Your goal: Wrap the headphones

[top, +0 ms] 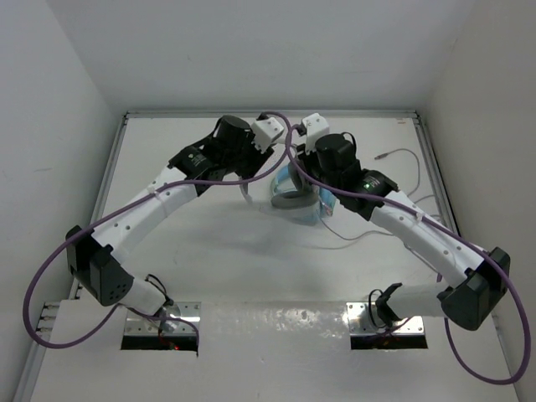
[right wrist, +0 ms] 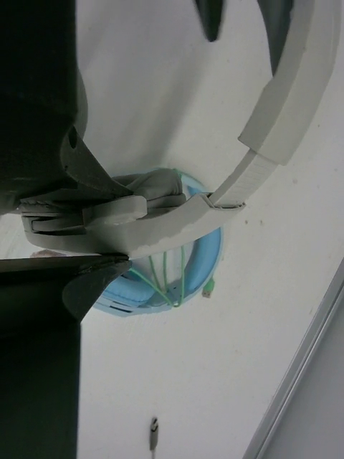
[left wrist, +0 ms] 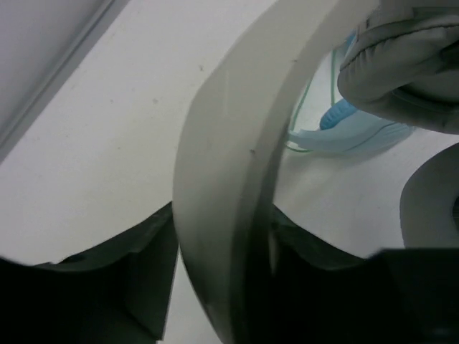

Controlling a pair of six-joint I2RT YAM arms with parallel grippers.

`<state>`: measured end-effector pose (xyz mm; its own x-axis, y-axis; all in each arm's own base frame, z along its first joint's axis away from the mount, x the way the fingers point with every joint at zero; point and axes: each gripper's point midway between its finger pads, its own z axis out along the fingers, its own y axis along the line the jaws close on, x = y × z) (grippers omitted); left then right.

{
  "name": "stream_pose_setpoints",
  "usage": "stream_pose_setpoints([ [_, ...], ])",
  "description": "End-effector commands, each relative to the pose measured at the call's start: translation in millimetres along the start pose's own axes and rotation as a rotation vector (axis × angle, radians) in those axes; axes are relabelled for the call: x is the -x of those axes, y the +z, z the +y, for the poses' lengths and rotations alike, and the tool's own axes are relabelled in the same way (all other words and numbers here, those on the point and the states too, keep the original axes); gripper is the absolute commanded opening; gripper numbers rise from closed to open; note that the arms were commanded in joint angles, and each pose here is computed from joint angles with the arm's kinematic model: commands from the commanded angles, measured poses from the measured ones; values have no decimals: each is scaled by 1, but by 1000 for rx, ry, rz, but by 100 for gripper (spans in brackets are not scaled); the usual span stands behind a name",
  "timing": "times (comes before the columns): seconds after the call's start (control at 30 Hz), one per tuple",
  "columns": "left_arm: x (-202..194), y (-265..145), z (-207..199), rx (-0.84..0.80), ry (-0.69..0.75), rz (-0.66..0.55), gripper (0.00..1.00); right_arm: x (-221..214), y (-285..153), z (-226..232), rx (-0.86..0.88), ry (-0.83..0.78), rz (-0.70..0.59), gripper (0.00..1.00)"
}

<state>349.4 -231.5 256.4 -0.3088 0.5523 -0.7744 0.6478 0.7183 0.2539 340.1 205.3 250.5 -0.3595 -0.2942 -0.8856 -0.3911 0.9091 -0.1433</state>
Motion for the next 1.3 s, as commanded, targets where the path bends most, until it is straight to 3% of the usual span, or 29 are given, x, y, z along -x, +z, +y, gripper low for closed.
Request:
stream_pose_setpoints([
  [0.0,32,-20,32,151,-30,-121,41,71,-15,25,115,61,-212,0],
  [0.03,33,-21,32,151,-39,-125,15,69,-14,28,130,52,-202,0],
  [0.1,32,-22,32,150,-55,-118,0,68,-14,32,155,25,-194,0],
  [0.13,33,-23,31,145,-58,-118,0,67,-14,34,165,16,-190,5],
  [0.17,37,-26,30,137,-63,-128,0,70,-16,34,175,3,-193,40],
  [0.2,37,-27,28,122,-69,-128,0,67,-18,34,182,-26,-181,66],
  [0.27,43,-34,27,104,-89,-137,0,71,-33,27,173,-40,-212,99],
  [0.47,77,-77,42,16,-178,-234,0,82,-112,-11,105,-8,-418,99],
  [0.6,105,-121,70,-3,-258,-342,0,58,-127,-20,87,-27,-447,99],
  [0.9,157,-230,133,205,-407,-586,0,-60,-35,15,185,-436,-182,99],
  [1.0,162,-244,133,207,-448,-619,0,-70,-12,17,147,-440,-200,99],
  [1.03,164,-245,130,191,-449,-625,0,-55,-9,15,111,-405,-269,99],
  [1.17,162,-239,126,164,-450,-613,0,-38,3,-6,-51,-325,-307,99],
  [1.27,155,-225,126,162,-451,-581,0,-49,-2,-1,-8,-333,-280,98],
])
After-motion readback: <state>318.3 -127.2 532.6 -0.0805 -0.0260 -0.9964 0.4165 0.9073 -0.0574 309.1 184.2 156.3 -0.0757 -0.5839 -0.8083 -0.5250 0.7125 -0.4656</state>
